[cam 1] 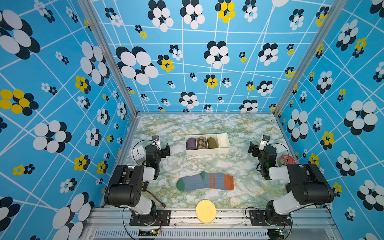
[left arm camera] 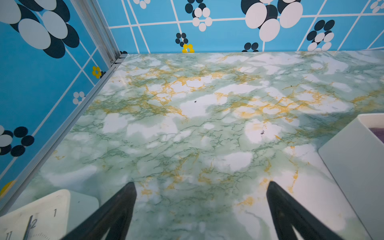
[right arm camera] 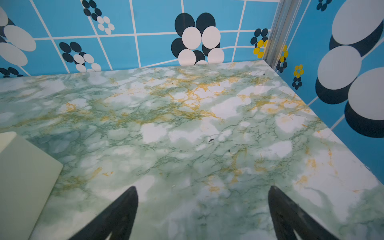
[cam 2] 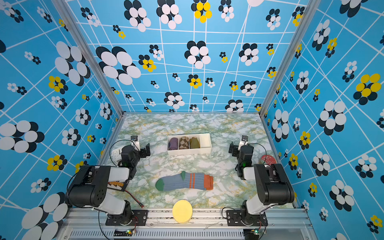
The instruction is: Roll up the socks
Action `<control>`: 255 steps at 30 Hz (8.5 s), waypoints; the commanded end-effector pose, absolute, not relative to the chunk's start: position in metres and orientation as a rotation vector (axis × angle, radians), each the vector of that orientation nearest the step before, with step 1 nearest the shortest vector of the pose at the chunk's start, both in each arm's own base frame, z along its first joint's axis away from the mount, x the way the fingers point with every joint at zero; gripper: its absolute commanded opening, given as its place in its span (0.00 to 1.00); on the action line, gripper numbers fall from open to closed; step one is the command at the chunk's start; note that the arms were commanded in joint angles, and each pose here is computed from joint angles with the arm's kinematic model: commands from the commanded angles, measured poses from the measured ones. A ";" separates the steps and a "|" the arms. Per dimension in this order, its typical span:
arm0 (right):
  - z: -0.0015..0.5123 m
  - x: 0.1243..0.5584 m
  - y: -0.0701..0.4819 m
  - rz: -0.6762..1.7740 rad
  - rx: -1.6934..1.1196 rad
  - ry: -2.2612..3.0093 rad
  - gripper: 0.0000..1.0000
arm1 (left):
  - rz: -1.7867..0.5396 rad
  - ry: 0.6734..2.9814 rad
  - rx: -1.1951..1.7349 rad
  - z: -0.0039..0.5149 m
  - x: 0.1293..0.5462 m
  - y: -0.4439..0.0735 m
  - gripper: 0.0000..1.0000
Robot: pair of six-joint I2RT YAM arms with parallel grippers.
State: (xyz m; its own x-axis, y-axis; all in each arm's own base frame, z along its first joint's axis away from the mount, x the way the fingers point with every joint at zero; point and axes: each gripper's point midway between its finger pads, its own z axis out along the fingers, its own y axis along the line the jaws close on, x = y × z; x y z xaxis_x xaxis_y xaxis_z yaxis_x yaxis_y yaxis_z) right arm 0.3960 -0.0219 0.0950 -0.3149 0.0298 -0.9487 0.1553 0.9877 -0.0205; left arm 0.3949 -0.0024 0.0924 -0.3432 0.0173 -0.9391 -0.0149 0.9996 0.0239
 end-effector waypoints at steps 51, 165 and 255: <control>0.070 0.175 0.138 0.488 0.191 2.910 0.28 | -0.324 2.263 0.477 0.174 0.263 -0.216 0.02; 0.055 0.186 0.284 0.718 -0.165 2.936 0.00 | -0.443 2.387 0.449 0.139 0.256 -0.223 0.02; 0.030 0.175 0.238 0.869 0.041 2.937 0.02 | -0.729 2.598 0.946 0.058 0.218 -0.348 0.00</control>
